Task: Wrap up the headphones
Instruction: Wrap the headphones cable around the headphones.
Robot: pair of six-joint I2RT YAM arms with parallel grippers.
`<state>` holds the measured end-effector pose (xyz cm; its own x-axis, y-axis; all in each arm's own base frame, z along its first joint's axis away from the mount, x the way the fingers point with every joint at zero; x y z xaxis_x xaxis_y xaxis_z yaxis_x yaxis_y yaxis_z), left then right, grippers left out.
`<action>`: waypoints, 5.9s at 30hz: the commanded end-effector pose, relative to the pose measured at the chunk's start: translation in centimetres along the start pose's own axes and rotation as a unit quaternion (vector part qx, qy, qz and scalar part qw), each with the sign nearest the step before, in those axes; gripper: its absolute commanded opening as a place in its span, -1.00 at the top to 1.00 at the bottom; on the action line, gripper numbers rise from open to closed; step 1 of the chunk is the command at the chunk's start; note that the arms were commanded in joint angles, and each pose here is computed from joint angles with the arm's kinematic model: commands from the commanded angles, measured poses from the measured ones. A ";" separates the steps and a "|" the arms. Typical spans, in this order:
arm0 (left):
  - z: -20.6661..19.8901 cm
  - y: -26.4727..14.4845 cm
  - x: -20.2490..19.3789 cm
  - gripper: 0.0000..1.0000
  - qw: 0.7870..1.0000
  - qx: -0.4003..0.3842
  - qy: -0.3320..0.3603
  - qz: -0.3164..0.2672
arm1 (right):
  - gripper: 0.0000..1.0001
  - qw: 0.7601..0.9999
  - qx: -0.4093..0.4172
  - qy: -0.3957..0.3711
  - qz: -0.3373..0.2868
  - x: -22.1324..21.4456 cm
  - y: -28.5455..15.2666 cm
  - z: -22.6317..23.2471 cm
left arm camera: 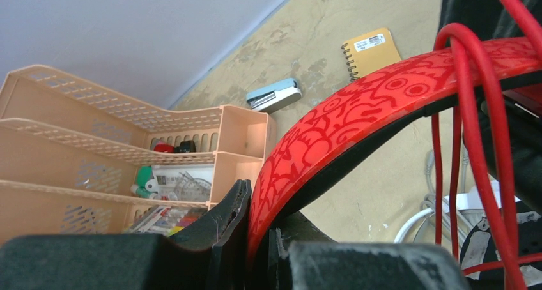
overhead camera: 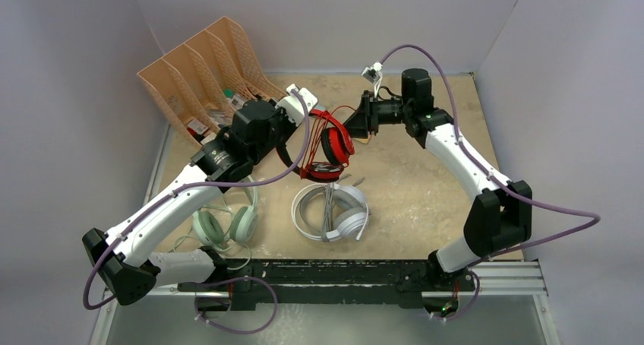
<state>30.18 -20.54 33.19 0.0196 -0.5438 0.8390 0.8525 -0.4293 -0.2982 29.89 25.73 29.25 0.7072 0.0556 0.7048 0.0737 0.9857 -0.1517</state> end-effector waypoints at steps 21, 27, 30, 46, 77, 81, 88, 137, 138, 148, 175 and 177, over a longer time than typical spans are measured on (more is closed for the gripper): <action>-2.8 -1.3 -3.0 1.00 0.975 -0.037 -0.218 0.028 | -0.98 0.937 -0.335 -0.093 -0.015 1.6 -7.7 -2.5; -2.8 -1.4 -3.1 1.00 0.977 -0.041 -0.208 0.034 | -0.98 0.936 -0.332 -0.098 -0.059 4.4 -7.9 -0.3; -2.7 -1.6 -3.0 1.00 0.977 -0.045 -0.206 0.030 | -0.98 0.931 -0.336 -0.129 -0.066 5.6 -8.2 -0.1; -2.0 -1.6 -2.6 1.00 0.992 -0.060 -0.112 0.007 | -0.35 0.942 -0.087 -0.322 -0.036 5.6 -3.4 2.6; -2.1 -2.0 -2.1 1.00 0.992 -0.075 -0.103 -0.001 | 0.40 0.929 0.055 -0.366 0.028 1.1 2.5 1.9; -2.1 -2.0 -1.8 1.00 0.992 -0.075 -0.105 -0.003 | 0.44 0.929 0.061 -0.364 0.027 1.0 2.6 2.0; -1.7 -2.2 -1.3 1.00 0.992 -0.073 -0.098 -0.014 | 0.87 0.935 0.089 -0.342 0.021 0.6 2.8 2.9; -1.3 -2.9 -1.6 1.00 0.992 -0.039 -0.086 -0.085 | 0.20 0.986 -0.146 -0.064 -0.042 3.0 -3.3 0.1; -1.3 -2.9 -1.8 1.00 0.992 -0.039 -0.089 -0.081 | 0.11 0.982 -0.151 -0.110 -0.041 3.2 -3.9 0.3; -2.1 -3.6 -2.0 1.00 0.991 -0.063 -0.091 -0.077 | -0.30 0.932 -0.037 -0.358 -0.038 2.3 -3.6 5.2; -2.4 -3.5 -1.8 1.00 0.990 -0.076 -0.086 -0.077 | 0.44 0.910 0.113 -0.400 0.005 -0.6 0.6 7.2; -2.3 -3.6 -1.7 1.00 0.990 -0.075 -0.086 -0.079 | 0.62 0.911 0.115 -0.395 0.007 -0.6 0.6 7.2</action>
<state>25.96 -19.28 28.13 0.0616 -0.4379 0.8969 0.7512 -0.5713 -0.3306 24.98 27.10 31.64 0.0285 0.1112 0.9934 -0.1014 0.9890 -0.1078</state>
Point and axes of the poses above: each gripper's point midway between its finger pads, its own y axis out along the fingers, its own z axis along the line the jaws close on, x = y × z, the point moved 2 cm from there along -y, back along the fingers, and after that the axes turned 5 degrees about y, right-handed, at the moved point
